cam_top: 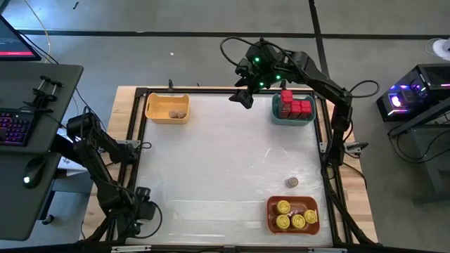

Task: Sort spices by type
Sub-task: Put the bottom brown seasoning bottle into the yellow bin

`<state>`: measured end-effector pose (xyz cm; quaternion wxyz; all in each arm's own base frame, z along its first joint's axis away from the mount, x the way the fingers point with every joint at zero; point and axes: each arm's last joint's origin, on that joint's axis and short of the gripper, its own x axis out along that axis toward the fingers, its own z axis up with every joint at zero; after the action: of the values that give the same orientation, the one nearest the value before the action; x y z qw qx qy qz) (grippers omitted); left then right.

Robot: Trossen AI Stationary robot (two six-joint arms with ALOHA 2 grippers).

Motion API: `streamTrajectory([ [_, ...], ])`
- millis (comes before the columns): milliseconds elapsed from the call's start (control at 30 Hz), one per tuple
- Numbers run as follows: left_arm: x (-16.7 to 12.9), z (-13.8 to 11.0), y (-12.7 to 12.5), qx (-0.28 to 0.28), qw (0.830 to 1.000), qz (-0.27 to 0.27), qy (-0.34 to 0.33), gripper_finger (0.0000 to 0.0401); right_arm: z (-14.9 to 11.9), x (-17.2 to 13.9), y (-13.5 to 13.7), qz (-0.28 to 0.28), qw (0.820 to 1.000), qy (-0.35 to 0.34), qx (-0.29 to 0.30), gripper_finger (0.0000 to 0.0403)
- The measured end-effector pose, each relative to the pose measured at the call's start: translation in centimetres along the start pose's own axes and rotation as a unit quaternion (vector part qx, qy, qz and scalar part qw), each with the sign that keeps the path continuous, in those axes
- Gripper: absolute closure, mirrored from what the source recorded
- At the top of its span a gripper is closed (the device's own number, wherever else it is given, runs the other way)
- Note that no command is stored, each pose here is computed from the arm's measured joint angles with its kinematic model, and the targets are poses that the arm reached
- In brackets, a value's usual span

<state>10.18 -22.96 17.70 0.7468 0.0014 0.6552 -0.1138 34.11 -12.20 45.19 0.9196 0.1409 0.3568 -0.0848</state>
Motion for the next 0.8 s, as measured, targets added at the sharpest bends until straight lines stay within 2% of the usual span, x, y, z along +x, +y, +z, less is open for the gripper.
streamTrajectory([
  [167,0.0,0.0,0.0,0.004,1.0,0.0,0.0,0.0146,0.0,0.0,0.0,0.0,1.0,0.0,0.004,0.0066],
  [467,-0.1,0.3,0.1,-0.01,1.0,-0.012,0.009,0.0282,0.1,0.0,0.0,0.0,1.0,-0.004,-0.01,0.0066],
  [633,-0.3,1.7,1.3,-0.048,0.999,-0.013,0.011,0.0283,0.1,0.0,-0.2,-0.002,1.0,-0.007,-0.023,0.0066],
  [800,-2.8,3.9,5.6,-0.116,0.993,0.017,-0.01,0.0283,0.6,-0.3,-1.4,-0.013,0.999,-0.028,-0.018,0.0066],
])
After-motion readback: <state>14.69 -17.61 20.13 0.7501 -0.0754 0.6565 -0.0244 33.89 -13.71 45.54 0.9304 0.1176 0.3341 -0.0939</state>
